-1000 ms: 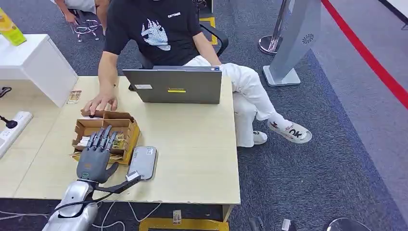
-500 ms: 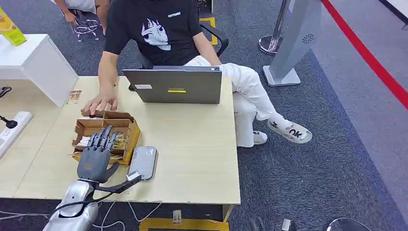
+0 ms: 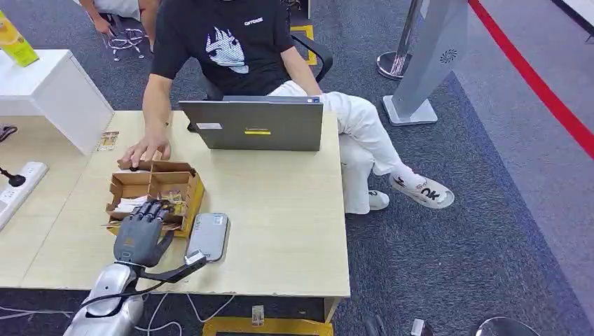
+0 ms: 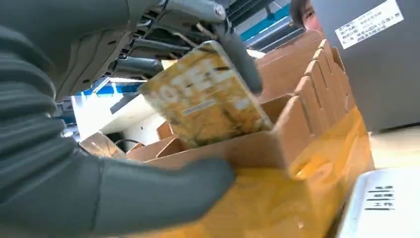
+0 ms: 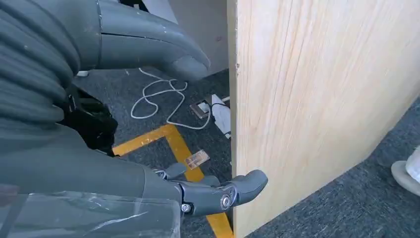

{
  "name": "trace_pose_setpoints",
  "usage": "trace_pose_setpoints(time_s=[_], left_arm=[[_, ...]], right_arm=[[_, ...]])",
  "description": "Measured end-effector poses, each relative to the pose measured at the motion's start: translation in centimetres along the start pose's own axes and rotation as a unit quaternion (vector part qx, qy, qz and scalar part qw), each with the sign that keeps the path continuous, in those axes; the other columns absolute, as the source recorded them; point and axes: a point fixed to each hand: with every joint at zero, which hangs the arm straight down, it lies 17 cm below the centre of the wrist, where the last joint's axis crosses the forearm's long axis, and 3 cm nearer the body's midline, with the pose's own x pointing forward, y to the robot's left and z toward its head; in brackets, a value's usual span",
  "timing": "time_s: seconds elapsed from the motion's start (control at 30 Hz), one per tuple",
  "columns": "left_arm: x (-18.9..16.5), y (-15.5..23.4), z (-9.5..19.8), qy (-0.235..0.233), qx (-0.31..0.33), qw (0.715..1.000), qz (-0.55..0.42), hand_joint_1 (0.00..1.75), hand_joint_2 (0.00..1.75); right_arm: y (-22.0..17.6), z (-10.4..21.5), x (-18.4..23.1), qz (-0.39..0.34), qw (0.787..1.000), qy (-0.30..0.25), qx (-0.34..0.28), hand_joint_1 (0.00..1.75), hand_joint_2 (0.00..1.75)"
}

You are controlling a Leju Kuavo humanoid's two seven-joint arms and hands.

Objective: Pass the card to the sensor for recognition and then transmit it.

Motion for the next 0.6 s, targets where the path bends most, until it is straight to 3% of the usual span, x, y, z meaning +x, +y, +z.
trace_pose_setpoints(time_s=[0.6], left_arm=[[0.01,0.44,-0.57,-0.001,0.005,1.0,0.002,1.75,1.75]], right_arm=[[0.04,0.1,-0.1,-0.001,1.0,0.001,0.003,0.0,1.75]])
